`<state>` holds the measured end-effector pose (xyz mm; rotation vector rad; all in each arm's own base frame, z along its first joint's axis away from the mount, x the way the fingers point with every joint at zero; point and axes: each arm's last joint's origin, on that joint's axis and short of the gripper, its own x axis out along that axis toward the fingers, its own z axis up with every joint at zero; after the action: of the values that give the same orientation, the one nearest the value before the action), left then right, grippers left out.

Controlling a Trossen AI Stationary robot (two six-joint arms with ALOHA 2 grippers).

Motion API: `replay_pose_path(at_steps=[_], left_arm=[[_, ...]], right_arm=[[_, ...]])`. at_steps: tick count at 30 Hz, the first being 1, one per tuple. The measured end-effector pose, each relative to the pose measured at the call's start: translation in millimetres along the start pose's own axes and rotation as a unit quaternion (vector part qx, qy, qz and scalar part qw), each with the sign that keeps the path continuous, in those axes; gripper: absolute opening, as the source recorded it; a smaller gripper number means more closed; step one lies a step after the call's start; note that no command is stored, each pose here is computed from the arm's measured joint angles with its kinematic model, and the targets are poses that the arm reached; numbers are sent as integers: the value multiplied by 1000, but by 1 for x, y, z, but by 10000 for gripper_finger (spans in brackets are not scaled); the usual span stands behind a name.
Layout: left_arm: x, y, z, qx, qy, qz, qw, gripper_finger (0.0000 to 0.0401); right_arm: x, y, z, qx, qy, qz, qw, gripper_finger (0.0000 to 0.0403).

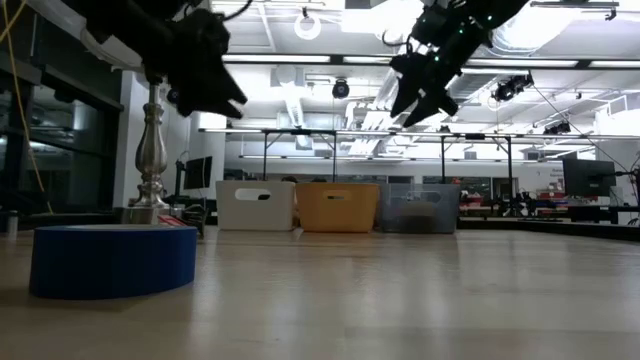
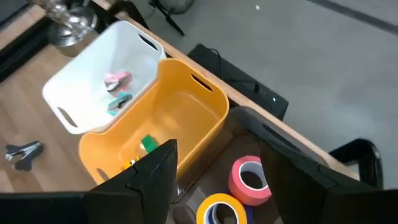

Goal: Pick and place Stapler, Stapler remover, tape
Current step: Put the light blue tape into the black bin

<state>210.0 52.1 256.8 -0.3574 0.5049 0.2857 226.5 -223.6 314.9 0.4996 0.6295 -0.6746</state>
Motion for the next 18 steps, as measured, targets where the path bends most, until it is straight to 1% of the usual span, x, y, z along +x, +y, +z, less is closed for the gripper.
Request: replay_pose_path(at_steps=[3, 7, 11, 15, 18], left_arm=[[-5, -2, -8, -28, 37, 4, 999, 198], [-18, -9, -19, -69, 69, 30, 995, 198], [-31, -21, -30, -106, 87, 45, 989, 198], [-39, -37, -43, -131, 106, 52, 984, 198], [-44, -47, -54, -153, 134, 53, 978, 198]], right_arm=[[-9, 2, 1, -11, -10, 15, 1000, 220], [-16, 4, 2, -23, -14, 29, 999, 220], [-17, 5, 0, -36, -8, 39, 999, 220], [-17, 5, 0, -47, -7, 43, 998, 220], [-17, 6, 0, -52, -6, 53, 997, 220]])
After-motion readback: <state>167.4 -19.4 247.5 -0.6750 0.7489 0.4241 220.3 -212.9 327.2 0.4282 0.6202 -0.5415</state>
